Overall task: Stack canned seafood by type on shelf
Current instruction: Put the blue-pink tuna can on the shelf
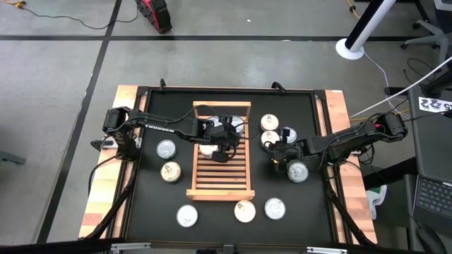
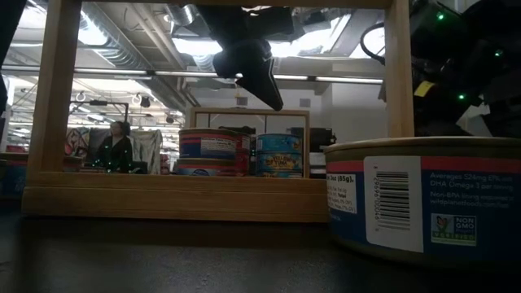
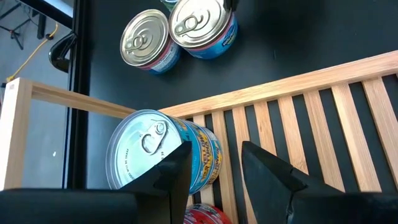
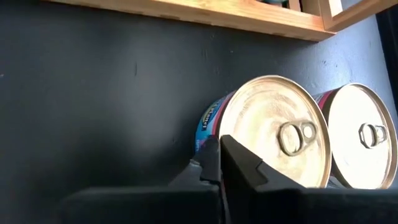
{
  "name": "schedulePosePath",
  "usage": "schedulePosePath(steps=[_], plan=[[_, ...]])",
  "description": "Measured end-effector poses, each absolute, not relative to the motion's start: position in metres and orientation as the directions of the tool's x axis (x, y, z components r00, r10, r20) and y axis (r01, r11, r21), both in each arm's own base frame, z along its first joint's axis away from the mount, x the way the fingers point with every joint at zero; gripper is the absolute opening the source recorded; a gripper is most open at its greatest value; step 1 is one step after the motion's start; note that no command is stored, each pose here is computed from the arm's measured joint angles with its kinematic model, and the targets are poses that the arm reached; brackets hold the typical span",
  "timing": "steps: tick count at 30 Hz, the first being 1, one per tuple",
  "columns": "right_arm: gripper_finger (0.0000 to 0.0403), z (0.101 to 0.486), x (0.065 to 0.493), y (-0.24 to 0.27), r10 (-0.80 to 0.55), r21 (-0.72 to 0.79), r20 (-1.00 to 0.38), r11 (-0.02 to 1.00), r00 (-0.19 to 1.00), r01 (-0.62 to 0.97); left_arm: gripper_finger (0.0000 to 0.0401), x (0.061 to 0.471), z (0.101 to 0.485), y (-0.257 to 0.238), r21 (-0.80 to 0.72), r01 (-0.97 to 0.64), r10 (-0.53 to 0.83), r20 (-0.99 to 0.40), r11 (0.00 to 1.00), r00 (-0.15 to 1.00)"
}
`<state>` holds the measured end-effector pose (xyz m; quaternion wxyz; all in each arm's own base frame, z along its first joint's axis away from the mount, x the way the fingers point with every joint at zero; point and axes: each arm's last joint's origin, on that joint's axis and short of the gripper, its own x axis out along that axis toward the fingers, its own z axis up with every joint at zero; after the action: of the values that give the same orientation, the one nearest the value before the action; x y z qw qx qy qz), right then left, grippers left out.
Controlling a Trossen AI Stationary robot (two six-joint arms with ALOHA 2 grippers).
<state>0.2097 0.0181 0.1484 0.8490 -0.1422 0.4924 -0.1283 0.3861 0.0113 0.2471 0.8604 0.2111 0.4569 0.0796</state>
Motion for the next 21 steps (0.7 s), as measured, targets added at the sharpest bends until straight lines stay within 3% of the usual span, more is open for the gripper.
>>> schedulePosePath(steps=[21], plan=[[0.0001,0.159,0.228,0.021,-0.298,-0.282,-0.690,0.950,0.660,0.134,0.0133,0.379,0.261,0.002,0.435,0.064,0.315,-0.737,0.898,0.598]])
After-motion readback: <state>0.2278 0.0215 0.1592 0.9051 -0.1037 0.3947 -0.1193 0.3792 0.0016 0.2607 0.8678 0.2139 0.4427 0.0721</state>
